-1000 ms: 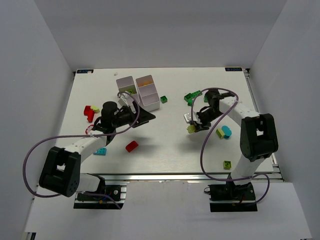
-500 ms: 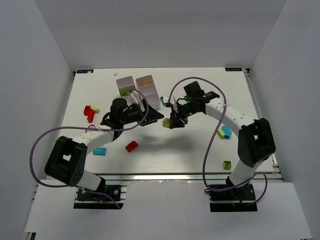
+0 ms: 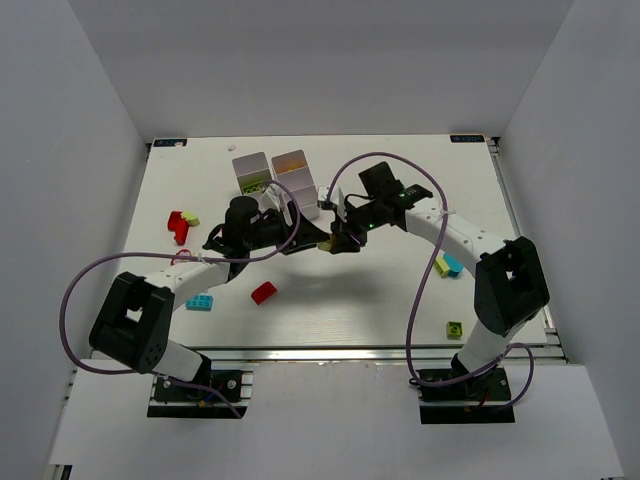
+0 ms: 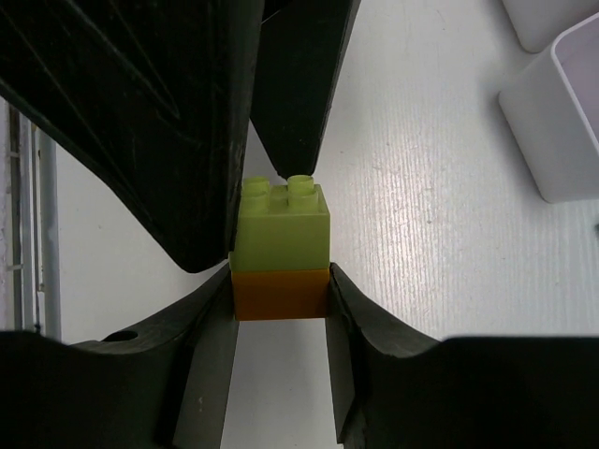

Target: Sort the legos into containers by color

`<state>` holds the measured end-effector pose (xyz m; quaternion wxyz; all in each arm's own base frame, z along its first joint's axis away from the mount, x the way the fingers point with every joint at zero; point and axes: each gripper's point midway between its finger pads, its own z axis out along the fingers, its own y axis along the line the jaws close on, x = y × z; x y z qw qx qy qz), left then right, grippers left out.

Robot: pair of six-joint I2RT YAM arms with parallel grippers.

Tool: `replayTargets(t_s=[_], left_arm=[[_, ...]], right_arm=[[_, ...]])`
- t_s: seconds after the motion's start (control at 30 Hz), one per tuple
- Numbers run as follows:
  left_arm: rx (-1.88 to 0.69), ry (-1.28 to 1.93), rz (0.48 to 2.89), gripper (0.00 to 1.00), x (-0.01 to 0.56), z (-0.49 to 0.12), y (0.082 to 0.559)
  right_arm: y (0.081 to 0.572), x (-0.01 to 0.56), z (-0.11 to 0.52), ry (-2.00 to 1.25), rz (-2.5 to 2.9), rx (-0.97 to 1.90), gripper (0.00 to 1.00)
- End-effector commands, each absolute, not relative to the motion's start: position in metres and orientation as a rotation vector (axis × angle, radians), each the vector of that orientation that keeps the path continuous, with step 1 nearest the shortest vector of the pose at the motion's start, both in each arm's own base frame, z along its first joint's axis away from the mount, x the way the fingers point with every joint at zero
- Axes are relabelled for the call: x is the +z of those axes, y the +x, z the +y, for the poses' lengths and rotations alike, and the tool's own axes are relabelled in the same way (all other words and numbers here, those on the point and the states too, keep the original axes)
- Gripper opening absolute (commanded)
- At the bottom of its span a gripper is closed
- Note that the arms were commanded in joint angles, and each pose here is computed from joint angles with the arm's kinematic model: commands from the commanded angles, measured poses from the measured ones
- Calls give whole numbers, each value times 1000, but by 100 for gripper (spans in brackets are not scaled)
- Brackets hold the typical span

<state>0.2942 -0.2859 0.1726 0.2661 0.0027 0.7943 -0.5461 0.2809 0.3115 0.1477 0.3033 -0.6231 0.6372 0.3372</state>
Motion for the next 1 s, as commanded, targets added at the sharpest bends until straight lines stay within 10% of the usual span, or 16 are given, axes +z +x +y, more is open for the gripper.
replayTargets(t_s=[0.0, 0.4, 0.57, 0.97], left_arm=[[-1464, 37, 2131, 78, 179, -290, 296], [-1485, 46, 2142, 45, 176, -295, 298], [-1478, 49, 2136, 11, 180, -296, 301], [-1274, -59, 2151, 0, 179, -249, 323]], right_arm=[[287, 176, 320, -1621, 1608, 857, 0], [280, 178, 323, -1641, 1569, 832, 0], [279, 173, 320, -1649, 1563, 805, 0], [282, 154, 306, -1630, 1579, 713, 0]])
